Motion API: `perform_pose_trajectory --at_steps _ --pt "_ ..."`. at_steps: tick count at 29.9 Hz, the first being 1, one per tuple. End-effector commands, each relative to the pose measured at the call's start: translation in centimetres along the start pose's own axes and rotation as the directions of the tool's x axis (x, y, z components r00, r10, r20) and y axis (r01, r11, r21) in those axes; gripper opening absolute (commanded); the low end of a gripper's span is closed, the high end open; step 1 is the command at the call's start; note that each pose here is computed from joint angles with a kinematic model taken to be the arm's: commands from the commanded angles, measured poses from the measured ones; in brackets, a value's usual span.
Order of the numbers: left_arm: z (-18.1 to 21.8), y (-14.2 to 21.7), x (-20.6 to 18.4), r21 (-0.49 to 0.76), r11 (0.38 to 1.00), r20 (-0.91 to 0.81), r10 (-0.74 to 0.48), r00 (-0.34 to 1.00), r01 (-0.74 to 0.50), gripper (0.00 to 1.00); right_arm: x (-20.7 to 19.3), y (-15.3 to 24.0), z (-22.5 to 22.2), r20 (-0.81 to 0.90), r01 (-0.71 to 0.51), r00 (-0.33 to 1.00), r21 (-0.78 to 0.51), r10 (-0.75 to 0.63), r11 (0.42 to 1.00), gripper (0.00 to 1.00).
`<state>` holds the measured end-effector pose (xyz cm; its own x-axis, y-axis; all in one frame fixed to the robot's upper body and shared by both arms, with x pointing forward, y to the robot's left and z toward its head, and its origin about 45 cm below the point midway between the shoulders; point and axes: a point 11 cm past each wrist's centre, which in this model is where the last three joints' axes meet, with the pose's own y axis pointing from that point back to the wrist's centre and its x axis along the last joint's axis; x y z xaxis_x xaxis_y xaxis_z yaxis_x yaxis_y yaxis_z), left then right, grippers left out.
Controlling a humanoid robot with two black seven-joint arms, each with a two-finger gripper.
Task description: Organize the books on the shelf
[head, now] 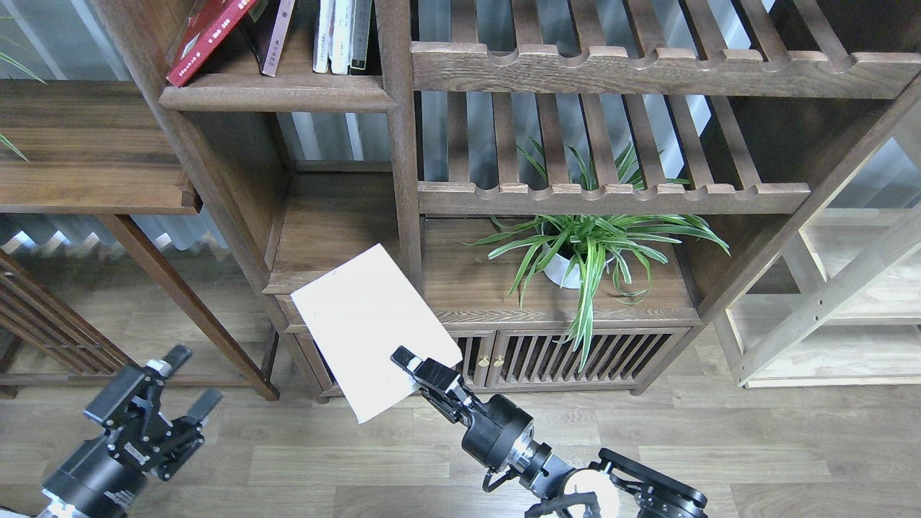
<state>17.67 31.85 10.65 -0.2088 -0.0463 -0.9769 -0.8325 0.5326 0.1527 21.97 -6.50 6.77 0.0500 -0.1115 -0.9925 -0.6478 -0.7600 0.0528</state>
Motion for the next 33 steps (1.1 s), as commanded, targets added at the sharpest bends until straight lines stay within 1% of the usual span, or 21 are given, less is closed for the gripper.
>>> perform_pose_trajectory --at_steps 1,8,10,19,25,31,33 --pt "-1.2 -0.3 0.7 0.031 0.999 -0.026 0.012 1.000 -0.011 0.99 -0.5 -0.4 -0.3 -0.013 0.019 1.000 -0.027 -0.019 0.999 0.14" --pt "-1.5 -1.7 0.3 0.061 0.998 -0.027 -0.006 1.000 0.008 0.99 -0.3 -0.4 0.5 -0.017 0.004 1.000 -0.090 -0.005 0.996 0.13" --pt "-1.4 -2.0 0.1 0.067 0.998 -0.023 -0.010 1.000 0.011 0.99 -0.3 -0.4 0.6 -0.016 0.004 1.000 -0.100 -0.005 0.995 0.11" --pt "-1.6 -3.8 0.7 0.118 0.993 0.001 0.015 1.000 -0.015 0.98 -0.3 -0.5 0.8 -0.022 0.004 1.000 -0.120 -0.006 0.993 0.11" --pt "-1.4 -5.0 0.2 0.141 0.990 0.025 0.004 1.000 -0.007 0.97 -0.2 -0.4 1.4 -0.024 -0.001 1.000 -0.142 -0.002 0.990 0.09" --pt "-1.4 -5.6 -0.1 0.166 0.986 0.070 0.003 0.998 -0.014 0.98 -0.2 -0.4 1.5 -0.024 -0.002 1.000 -0.148 -0.001 0.989 0.09" --pt "-1.2 -5.5 0.5 0.159 0.987 0.077 0.023 0.997 -0.035 0.98 -0.2 -0.4 1.7 -0.028 -0.001 1.000 -0.156 -0.003 0.988 0.09"
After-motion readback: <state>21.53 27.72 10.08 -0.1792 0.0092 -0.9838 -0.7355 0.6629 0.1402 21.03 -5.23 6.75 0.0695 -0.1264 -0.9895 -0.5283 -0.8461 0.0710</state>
